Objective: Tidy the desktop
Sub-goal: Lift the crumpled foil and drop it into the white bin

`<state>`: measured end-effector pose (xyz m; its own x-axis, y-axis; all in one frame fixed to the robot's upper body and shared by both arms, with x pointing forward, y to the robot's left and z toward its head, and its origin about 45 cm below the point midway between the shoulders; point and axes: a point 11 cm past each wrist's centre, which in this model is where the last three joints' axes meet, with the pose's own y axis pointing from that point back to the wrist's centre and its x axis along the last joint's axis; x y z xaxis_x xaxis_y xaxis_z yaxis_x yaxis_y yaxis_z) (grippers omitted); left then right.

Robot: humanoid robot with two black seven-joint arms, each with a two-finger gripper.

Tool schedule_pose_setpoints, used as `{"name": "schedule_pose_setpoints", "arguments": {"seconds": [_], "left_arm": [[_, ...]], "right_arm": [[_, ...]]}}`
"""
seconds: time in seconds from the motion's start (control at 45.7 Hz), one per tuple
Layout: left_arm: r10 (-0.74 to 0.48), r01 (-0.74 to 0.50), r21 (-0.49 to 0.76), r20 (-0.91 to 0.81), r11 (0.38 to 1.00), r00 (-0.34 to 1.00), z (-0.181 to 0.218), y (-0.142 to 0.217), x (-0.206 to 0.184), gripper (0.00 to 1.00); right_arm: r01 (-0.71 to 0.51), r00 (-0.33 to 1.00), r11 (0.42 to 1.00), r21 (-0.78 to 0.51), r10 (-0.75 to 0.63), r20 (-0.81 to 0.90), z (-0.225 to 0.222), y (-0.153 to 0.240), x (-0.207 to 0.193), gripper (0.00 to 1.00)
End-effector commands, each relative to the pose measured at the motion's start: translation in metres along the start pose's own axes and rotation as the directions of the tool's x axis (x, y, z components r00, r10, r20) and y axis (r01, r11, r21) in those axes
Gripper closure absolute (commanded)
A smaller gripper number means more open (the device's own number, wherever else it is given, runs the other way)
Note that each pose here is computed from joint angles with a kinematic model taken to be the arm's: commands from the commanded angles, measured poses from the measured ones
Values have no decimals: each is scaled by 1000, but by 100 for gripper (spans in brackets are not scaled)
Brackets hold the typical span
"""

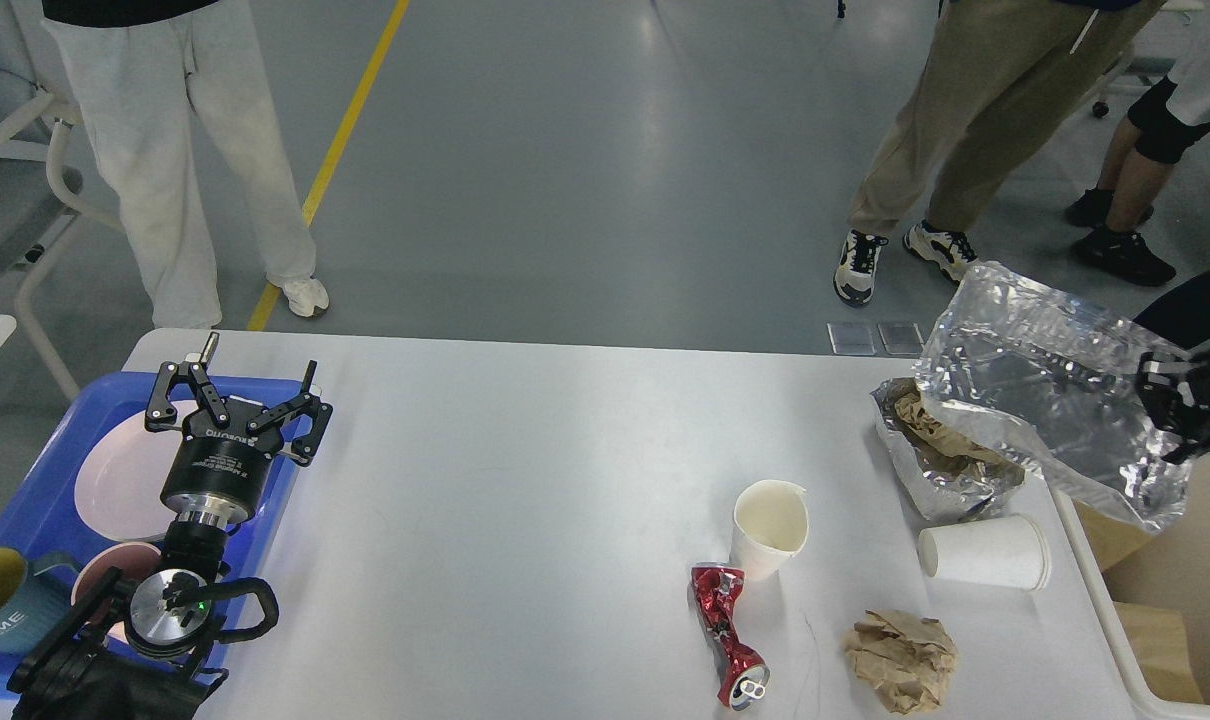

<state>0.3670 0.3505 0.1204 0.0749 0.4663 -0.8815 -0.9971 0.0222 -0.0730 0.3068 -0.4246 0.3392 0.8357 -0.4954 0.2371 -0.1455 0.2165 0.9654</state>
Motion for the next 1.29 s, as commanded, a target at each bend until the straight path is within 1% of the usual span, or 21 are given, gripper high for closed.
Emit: {"name": "schedule_pose_setpoints", "arguments": {"seconds": [0.0, 0.088, 0.131, 0.219, 0.241, 0.35, 0.416, 0.525, 0.591, 0.634, 0.722, 0.831, 1.006, 1.16, 1.269], "left_arm": [[0, 0, -3, -2, 1000, 1000, 1, 0, 0, 4], [1, -1, 0, 0, 1000, 1000, 0, 0, 0, 4], [1, -1, -2, 0, 1000, 1000, 0, 0, 0, 4], [1, -1, 0, 0, 1000, 1000, 0, 0, 0, 4], [1, -1, -2, 0, 1000, 1000, 0, 0, 0, 4], [1, -1, 0, 0, 1000, 1000, 0, 0, 0, 4], [1, -1, -2, 0, 1000, 1000, 0, 0, 0, 4], [-1, 1, 0, 0, 1000, 1000, 0, 0, 0, 4], [1, -1, 0, 0, 1000, 1000, 0, 0, 0, 4], [1, -1, 0, 0, 1000, 1000, 0, 0, 0, 4], [1, -1, 0, 0, 1000, 1000, 0, 0, 0, 4], [1, -1, 0, 0, 1000, 1000, 0, 0, 0, 4], [1, -1, -2, 0, 1000, 1000, 0, 0, 0, 4], [1, -1, -2, 0, 1000, 1000, 0, 0, 0, 4], [1, -1, 0, 0, 1000, 1000, 0, 0, 0, 4]], "right_arm": [[-60, 988, 995, -74, 70, 138, 76, -47, 12, 100], [-99, 963, 983, -158, 134, 235, 138, -80, 19, 100], [-112, 953, 977, -180, 157, 259, 154, -97, 21, 100], [-111, 943, 978, -177, 160, 292, 163, -142, 13, 100], [-134, 933, 973, -186, 187, 308, 169, -161, 12, 100], [-202, 892, 957, -208, 268, 365, 187, -195, 13, 100], [-240, 879, 946, -218, 307, 366, 185, -217, 12, 100], [-370, 850, 884, -287, 447, 280, 179, -251, 10, 100], [-424, 840, 853, -306, 496, 218, 171, -268, 0, 100], [-446, 836, 840, -310, 514, 189, 166, -276, -7, 100], [-462, 836, 832, -306, 524, 163, 157, -289, -21, 100], [-497, 815, 811, -308, 558, 153, 153, -290, -21, 100], [-493, 818, 809, -319, 556, 148, 159, -293, -28, 100], [-462, 835, 820, -339, 530, 144, 171, -301, -46, 100], [-453, 837, 820, -350, 526, 148, 178, -302, -51, 100]]}}
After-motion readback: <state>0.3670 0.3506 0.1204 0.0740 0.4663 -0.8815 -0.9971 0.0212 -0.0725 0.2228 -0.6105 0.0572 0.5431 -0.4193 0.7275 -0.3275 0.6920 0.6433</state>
